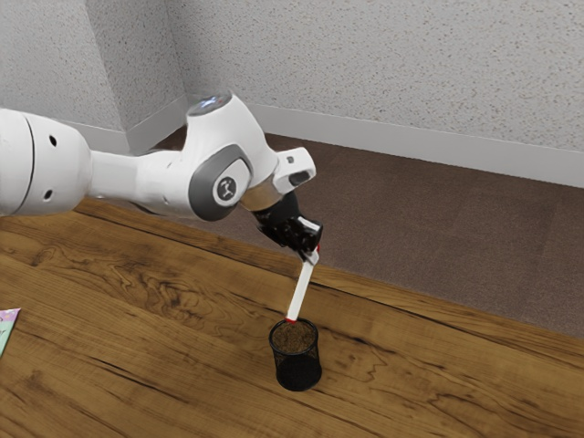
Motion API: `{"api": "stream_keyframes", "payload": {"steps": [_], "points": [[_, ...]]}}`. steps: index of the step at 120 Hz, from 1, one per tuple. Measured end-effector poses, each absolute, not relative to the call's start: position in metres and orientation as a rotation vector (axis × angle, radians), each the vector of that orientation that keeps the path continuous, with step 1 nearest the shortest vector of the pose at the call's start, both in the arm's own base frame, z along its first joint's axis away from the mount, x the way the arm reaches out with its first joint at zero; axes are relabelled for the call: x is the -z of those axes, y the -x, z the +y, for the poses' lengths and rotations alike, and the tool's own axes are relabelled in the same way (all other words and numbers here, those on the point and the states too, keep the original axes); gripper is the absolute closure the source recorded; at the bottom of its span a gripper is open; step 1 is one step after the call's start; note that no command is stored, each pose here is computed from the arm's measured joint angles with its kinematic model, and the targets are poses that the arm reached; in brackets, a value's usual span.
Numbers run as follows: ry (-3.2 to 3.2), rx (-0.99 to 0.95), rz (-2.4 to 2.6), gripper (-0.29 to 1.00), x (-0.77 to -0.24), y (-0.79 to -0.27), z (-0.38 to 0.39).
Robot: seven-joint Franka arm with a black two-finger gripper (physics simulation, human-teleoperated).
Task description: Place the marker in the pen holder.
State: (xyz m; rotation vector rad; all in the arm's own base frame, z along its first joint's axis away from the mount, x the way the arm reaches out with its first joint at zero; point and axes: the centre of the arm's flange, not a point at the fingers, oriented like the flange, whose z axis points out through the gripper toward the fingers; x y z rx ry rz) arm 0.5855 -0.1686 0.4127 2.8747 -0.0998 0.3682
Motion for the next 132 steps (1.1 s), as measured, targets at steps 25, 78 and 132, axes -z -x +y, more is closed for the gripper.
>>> {"api": "stream_keyframes", "payload": {"steps": [25,78,132], "points": [[-2.859,-0.368,-0.042,0.79,-0.413,-0.579,-0.184],[-2.896,-0.388,-0.092,0.79,-0.387,-0.506,-0.203],[-3.063,-0.553,0.03,0.12,-0.532,-0.649,-0.06]]}}
